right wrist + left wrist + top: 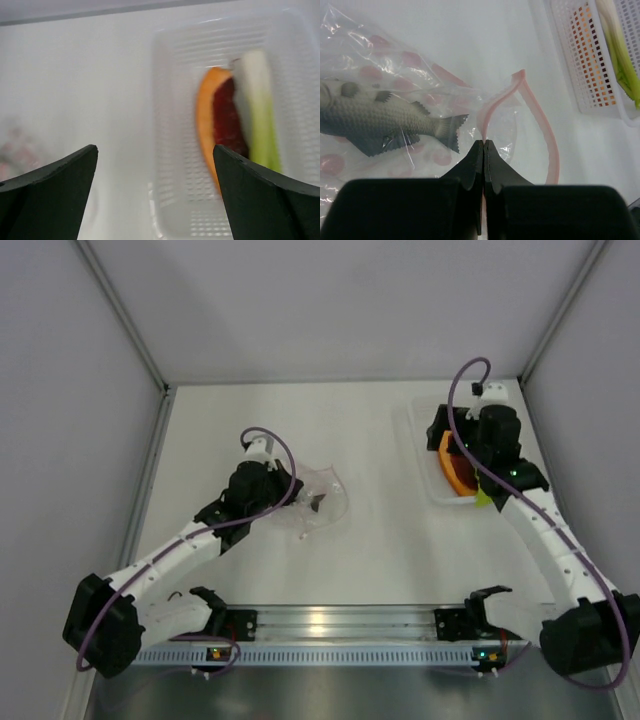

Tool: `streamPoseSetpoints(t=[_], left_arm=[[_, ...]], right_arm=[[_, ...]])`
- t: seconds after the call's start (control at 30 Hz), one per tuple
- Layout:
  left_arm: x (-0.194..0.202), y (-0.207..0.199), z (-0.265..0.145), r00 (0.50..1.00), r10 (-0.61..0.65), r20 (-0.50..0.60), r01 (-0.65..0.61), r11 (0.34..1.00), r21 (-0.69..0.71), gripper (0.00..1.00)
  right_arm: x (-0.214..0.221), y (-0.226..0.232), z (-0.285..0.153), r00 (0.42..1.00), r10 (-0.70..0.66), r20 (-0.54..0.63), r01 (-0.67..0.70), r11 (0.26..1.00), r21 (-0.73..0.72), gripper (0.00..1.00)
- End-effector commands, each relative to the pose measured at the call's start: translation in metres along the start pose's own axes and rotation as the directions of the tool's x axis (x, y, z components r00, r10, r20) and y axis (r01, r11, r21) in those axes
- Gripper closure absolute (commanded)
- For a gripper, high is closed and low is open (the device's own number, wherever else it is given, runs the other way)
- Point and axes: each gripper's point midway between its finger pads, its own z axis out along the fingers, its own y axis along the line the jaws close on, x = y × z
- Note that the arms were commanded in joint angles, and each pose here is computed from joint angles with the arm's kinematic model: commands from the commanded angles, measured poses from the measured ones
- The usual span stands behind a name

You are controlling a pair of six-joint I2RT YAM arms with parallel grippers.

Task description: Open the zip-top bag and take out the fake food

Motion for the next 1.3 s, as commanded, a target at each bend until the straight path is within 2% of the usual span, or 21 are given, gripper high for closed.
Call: streamPoseSetpoints(t=[0.0,0.03,0.07,0.1,0.2,0.27,0.3,0.37,0.4,0.53,0.77,1.0,1.1,1.27], left_arm=[[-0.028,-0.03,-0.008,0.998,-0.023,0.05,0.019,0.996,0.093,1.0],[-0.032,-0.033,-0.009,0.998,-0.027,0.058,0.022,0.995,0.099,1.0],[-0.034,-0.035,-0.01,0.998,-0.029,0.06,0.023,0.994,0.105,1.0],[-0.036,-0.036,-0.01,0.998,-0.031,0.063,0.024,0.994,0.107,1.0],[-0.043,-0.042,-0.012,0.996,-0.045,0.073,0.036,0.992,0.121,1.0],[-0.048,-0.046,-0.013,0.995,-0.054,0.081,0.043,0.991,0.13,1.0],[-0.049,-0.047,-0.013,0.995,-0.061,0.083,0.049,0.99,0.131,1.0],[-0.051,-0.053,-0.015,0.994,-0.078,0.078,0.066,0.986,0.152,1.0],[-0.056,-0.057,-0.017,0.993,-0.084,0.084,0.07,0.984,0.164,1.0],[-0.062,-0.075,-0.022,0.992,-0.108,0.067,0.09,0.971,0.223,1.0],[-0.068,-0.098,-0.033,0.991,-0.125,0.041,0.107,0.946,0.306,1.0],[-0.062,-0.117,-0.037,0.991,-0.134,-0.025,0.134,0.911,0.389,1.0],[-0.057,-0.124,-0.035,0.988,-0.145,-0.061,0.157,0.892,0.424,1.0],[-0.061,-0.125,-0.039,0.988,-0.146,-0.043,0.15,0.887,0.437,1.0]], right_arm=[[0.002,0.082,-0.035,0.982,0.175,0.064,-0.134,0.902,-0.411,0.01],[-0.018,0.108,-0.05,0.966,0.217,0.14,-0.099,0.812,-0.575,0.01],[-0.001,0.127,-0.063,0.973,0.22,0.074,-0.111,0.721,-0.684,0.13],[-0.001,0.141,-0.072,0.97,0.235,0.055,-0.121,0.671,-0.732,0.19],[0.008,0.181,-0.098,0.976,0.216,0.025,-0.11,0.592,-0.798,0.25],[0.007,0.197,-0.111,0.974,0.221,0.04,-0.102,0.593,-0.798,0.3],[0.017,0.218,-0.127,0.981,0.191,0.024,-0.087,0.553,-0.828,0.32],[0.02,0.231,-0.133,0.982,0.188,0.033,-0.081,0.567,-0.82,0.37],[0.034,0.248,-0.14,0.988,0.152,0.012,-0.075,0.548,-0.833,0.4],[0.059,0.27,-0.126,0.996,0.085,-0.029,-0.075,0.608,-0.79,0.51],[0.107,0.305,-0.097,0.997,-0.042,-0.065,-0.024,0.633,-0.774,0.61],[0.129,0.309,-0.064,0.993,-0.084,-0.084,0.006,0.741,-0.672,0.55],[0.137,0.311,-0.055,0.993,-0.047,-0.109,-0.032,0.778,-0.627,0.52],[0.148,0.279,-0.031,0.995,-0.059,-0.086,0.012,0.882,-0.471,0.54]])
